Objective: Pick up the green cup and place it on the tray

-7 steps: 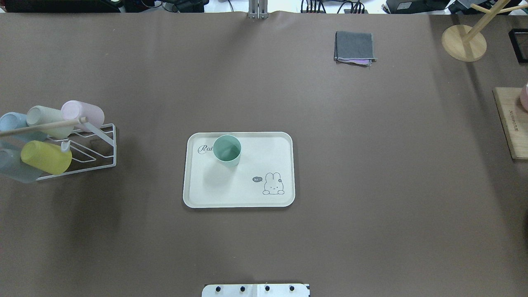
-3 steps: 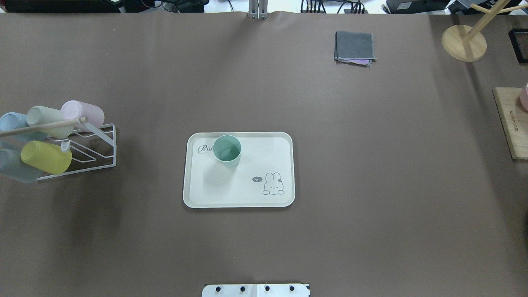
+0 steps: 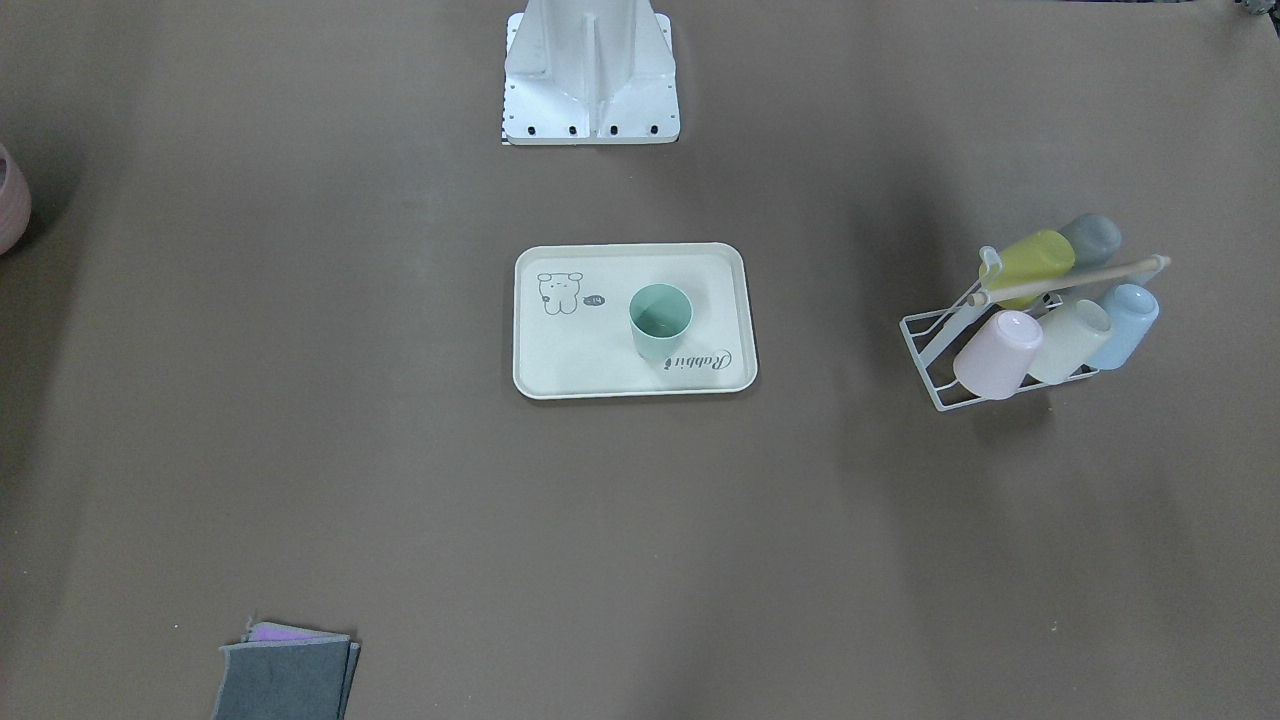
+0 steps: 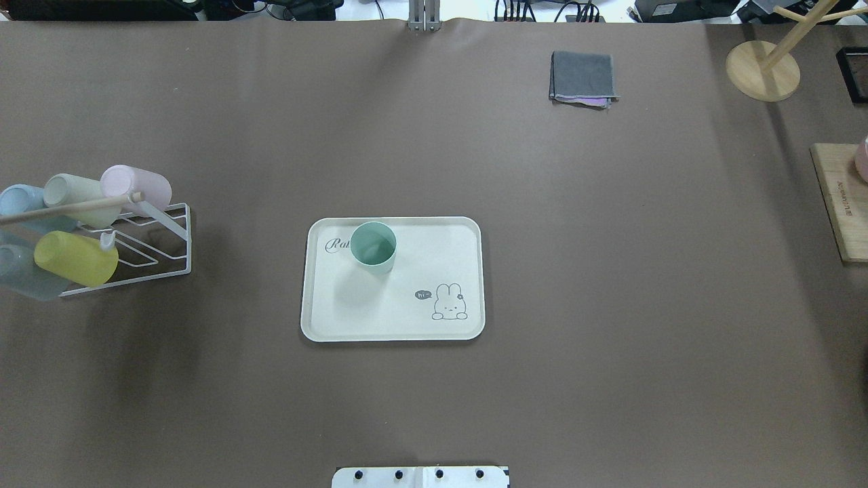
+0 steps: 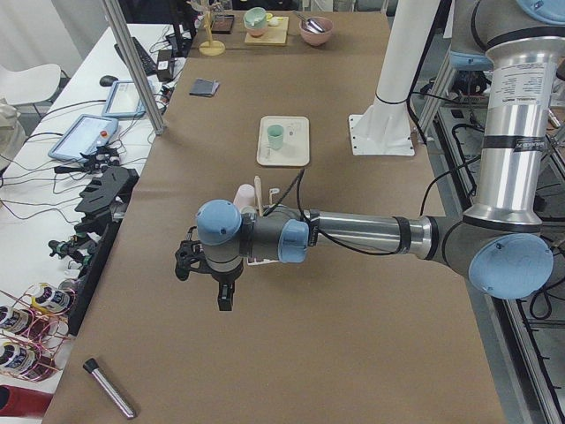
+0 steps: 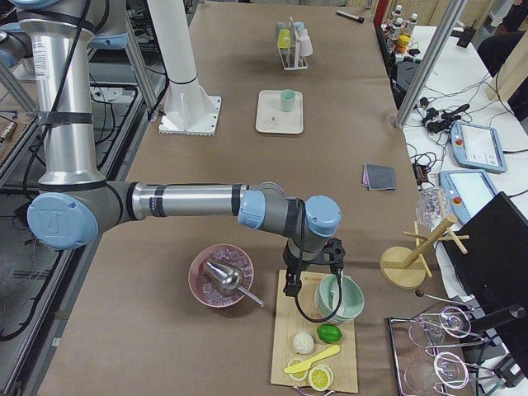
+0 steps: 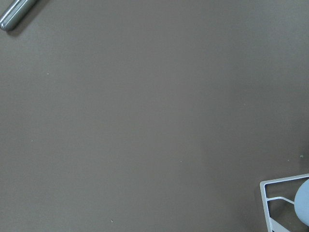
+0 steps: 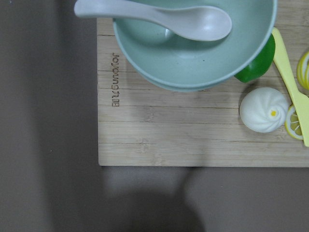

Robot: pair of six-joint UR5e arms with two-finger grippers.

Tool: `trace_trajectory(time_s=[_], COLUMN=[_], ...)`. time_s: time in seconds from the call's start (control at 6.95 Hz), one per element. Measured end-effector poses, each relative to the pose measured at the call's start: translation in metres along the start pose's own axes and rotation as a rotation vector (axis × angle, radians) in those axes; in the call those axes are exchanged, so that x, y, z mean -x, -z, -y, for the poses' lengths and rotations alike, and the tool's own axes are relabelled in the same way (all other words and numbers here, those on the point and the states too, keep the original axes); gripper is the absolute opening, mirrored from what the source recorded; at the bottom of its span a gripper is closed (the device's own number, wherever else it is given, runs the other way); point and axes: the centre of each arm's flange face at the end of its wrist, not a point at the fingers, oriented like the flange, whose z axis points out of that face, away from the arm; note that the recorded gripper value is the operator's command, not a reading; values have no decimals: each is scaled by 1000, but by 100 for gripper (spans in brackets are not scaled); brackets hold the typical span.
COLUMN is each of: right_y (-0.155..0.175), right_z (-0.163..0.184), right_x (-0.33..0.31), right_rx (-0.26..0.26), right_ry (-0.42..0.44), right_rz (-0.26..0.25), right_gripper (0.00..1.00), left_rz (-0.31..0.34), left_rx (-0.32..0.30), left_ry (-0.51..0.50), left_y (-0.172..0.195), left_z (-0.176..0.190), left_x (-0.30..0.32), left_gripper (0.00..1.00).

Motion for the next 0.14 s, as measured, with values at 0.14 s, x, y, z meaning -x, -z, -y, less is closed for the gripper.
trace_trajectory(time_s=[0.14], right_y=[0], right_z=[0], right_x=[0], right_rx=[0], right_ry=[0], right_rz=[0], right_gripper=[100], left_rz=[0], left_rx=[6], left_ry=[4], left_y=[0], left_z=[0], left_x=[0], left_gripper=[98])
